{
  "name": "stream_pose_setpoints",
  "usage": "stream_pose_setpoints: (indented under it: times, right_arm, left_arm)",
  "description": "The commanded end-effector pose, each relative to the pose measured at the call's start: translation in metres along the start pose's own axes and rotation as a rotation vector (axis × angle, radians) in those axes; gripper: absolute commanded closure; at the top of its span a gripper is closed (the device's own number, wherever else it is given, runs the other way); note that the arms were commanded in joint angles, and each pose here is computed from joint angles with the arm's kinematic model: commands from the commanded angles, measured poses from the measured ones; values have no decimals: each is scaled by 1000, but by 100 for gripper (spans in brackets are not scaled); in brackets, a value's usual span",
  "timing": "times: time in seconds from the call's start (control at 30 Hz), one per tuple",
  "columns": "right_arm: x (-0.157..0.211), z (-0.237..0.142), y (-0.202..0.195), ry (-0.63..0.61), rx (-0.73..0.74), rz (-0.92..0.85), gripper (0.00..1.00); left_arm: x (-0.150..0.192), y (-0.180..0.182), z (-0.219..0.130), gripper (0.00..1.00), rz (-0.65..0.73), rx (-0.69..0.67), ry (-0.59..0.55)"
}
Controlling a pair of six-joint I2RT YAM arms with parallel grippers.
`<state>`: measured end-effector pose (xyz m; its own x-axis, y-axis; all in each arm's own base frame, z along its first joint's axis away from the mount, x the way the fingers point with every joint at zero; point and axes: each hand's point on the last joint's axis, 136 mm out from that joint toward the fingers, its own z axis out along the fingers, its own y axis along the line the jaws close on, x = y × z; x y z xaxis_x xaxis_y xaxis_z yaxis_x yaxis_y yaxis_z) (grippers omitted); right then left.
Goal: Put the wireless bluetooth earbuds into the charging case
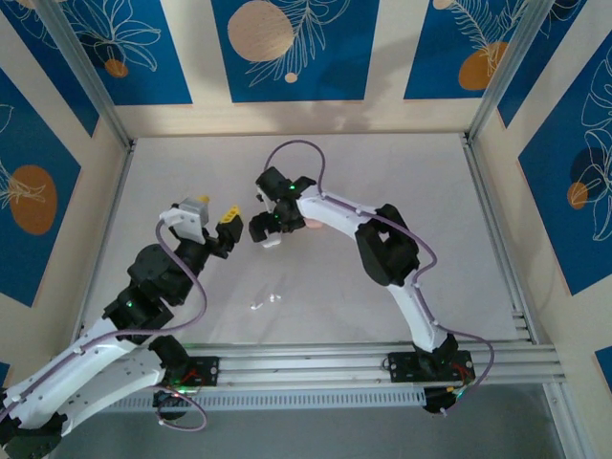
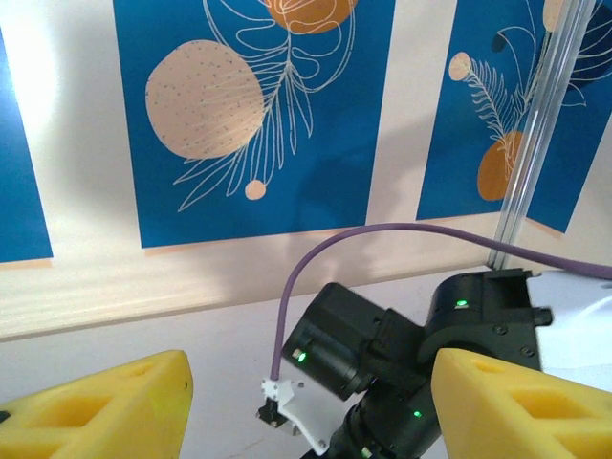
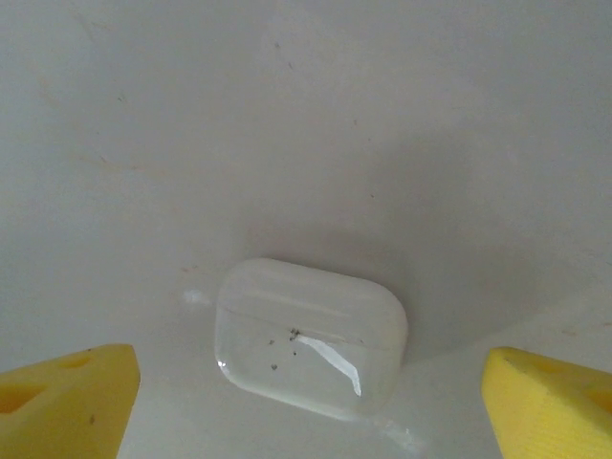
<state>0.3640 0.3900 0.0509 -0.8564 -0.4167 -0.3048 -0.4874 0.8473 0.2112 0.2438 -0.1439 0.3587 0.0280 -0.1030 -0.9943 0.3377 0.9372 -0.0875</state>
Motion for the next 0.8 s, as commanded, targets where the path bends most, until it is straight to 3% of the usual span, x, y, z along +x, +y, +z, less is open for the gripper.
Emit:
stream_pose_setpoints:
  times: [0.0,0.17,0.43,0.63,0.77]
  right_arm:
    - [11,6,-6,67,104,-55,7]
    - [11,17,-6,93,148,-63,9]
    - [15,25,-2,124,164,-74,22]
    - [22,23,-7,144,186,-56,38]
    - [26,13,-8,140,182,-40,40]
  left_arm:
    - [4,7,-1,33,-6,-30,11]
    - [3,8,-3,33,-4,-30,9]
    - [4,8,-3,33,-5,-30,9]
    - [6,5,-1,33,-5,-21,13]
    - [7,3,1,33,-6,-15,20]
